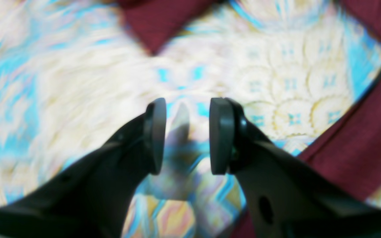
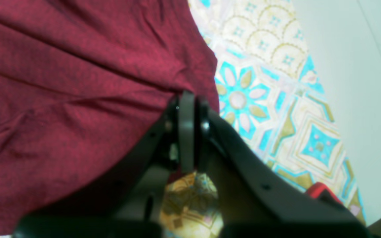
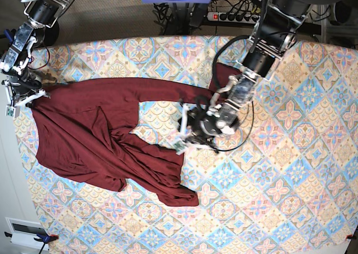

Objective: Layout the t-shirt on the table in an organized manner, then fold the t-shirt properly
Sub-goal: 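Release the sleeve with the left gripper and reach toward the shirt middle, then grasp the shirt body with the left gripper and drag it away from the right gripper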

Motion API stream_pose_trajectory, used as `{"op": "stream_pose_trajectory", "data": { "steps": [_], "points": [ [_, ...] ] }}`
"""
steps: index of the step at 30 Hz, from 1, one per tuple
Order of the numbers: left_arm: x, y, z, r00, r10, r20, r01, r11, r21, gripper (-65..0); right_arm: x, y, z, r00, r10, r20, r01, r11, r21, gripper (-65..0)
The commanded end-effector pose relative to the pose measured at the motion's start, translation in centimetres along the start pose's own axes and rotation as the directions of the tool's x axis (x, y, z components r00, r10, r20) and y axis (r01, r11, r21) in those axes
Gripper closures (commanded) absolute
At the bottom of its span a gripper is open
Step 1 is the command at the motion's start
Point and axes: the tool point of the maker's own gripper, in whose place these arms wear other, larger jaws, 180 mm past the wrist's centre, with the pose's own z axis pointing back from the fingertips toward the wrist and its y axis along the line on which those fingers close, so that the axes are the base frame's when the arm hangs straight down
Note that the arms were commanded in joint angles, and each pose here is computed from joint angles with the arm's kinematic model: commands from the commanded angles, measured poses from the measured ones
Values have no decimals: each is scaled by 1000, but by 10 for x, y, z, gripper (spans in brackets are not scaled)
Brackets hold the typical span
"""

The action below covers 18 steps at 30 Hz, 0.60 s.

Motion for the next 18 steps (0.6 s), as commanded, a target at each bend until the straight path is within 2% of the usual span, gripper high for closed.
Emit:
{"op": "stream_pose_trajectory", "data": {
  "steps": [1,4,7,10,18],
  "points": [
    [17,8,-4,998,-52,24,51,998,35,-213,23,-7,5,998,17,61,-16,1000,-16,0],
    [14,3,-24,992,-129,-13,130,990,47,-213,23,-7,5,998,18,61,-17,1000,-16,0],
    [13,8,-36,986,-165,-27,166,983,82,-213,22,-7,5,998,19,59,-18,1000,-15,0],
    [15,22,-37,988,-152,-15,152,974,166,-213,23,-7,5,998,18,61,-17,1000,-15,0],
    [14,39,-33,993,-117,-11,116,964,241,-216,24,-6,4,998,18,62,-17,1000,-13,0]
  ]
}}
